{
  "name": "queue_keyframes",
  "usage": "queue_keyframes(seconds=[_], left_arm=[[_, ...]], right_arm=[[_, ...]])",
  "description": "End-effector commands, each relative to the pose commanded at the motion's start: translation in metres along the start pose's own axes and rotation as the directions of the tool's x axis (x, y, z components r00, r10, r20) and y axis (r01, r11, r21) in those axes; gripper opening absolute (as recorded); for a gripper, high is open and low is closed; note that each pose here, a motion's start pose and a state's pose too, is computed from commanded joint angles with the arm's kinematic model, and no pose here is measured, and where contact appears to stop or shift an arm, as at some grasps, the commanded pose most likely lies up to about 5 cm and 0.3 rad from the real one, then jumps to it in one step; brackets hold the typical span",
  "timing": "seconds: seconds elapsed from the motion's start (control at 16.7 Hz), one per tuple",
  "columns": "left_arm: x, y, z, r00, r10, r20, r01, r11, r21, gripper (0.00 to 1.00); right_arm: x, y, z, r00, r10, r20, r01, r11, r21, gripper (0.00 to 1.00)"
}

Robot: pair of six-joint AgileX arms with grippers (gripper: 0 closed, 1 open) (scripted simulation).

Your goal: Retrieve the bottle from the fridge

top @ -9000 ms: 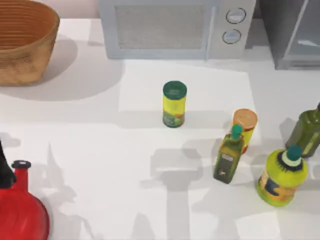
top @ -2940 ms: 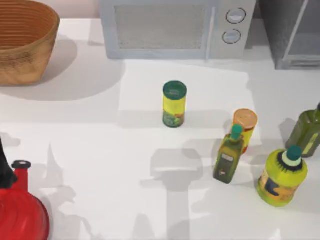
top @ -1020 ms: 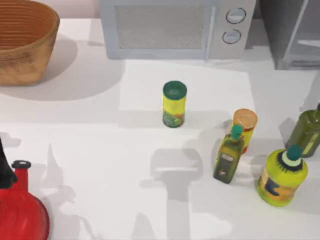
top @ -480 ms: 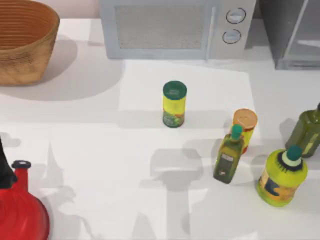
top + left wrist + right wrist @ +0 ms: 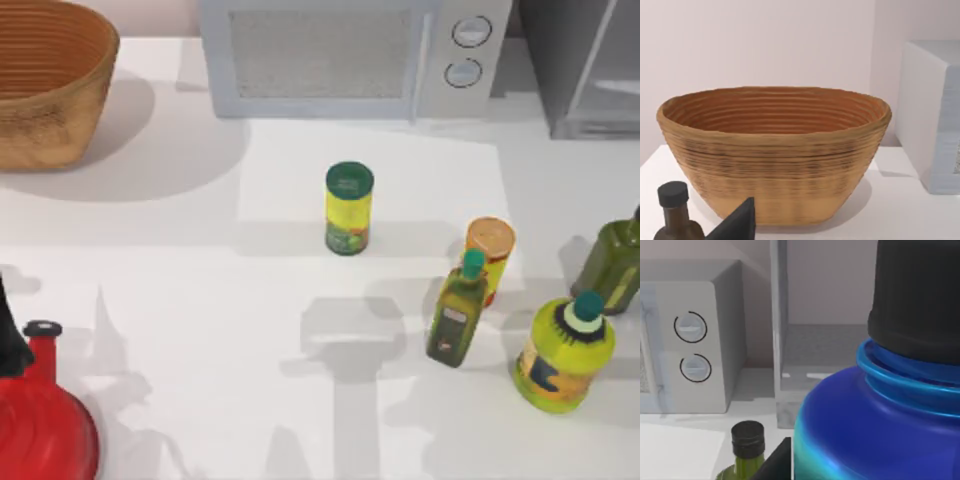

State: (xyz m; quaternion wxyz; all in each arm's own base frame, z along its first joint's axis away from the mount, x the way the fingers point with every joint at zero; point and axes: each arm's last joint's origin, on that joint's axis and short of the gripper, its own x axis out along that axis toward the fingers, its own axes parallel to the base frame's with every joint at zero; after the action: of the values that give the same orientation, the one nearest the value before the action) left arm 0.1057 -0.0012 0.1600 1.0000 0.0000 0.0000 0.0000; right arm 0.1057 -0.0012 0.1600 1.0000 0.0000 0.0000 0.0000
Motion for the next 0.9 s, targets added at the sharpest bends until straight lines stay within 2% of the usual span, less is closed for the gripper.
queue_keyframes(seconds=[0.48,0.9], left_arm=[[0.000,0.000,0.000,1.000,0.000,0.000,0.000,1.000,0.000,1.00],[0.000,0.000,0.000,1.000,0.000,0.000,0.000,1.000,0.000,1.00]], right_arm=[[0.003,0.003,0.007,1.000,-0.003,-0.006,0.003,1.000,0.006,0.00],[0.032,0.037,0.052,1.000,-0.017,-0.013,0.017,0.999,0.028,0.00]])
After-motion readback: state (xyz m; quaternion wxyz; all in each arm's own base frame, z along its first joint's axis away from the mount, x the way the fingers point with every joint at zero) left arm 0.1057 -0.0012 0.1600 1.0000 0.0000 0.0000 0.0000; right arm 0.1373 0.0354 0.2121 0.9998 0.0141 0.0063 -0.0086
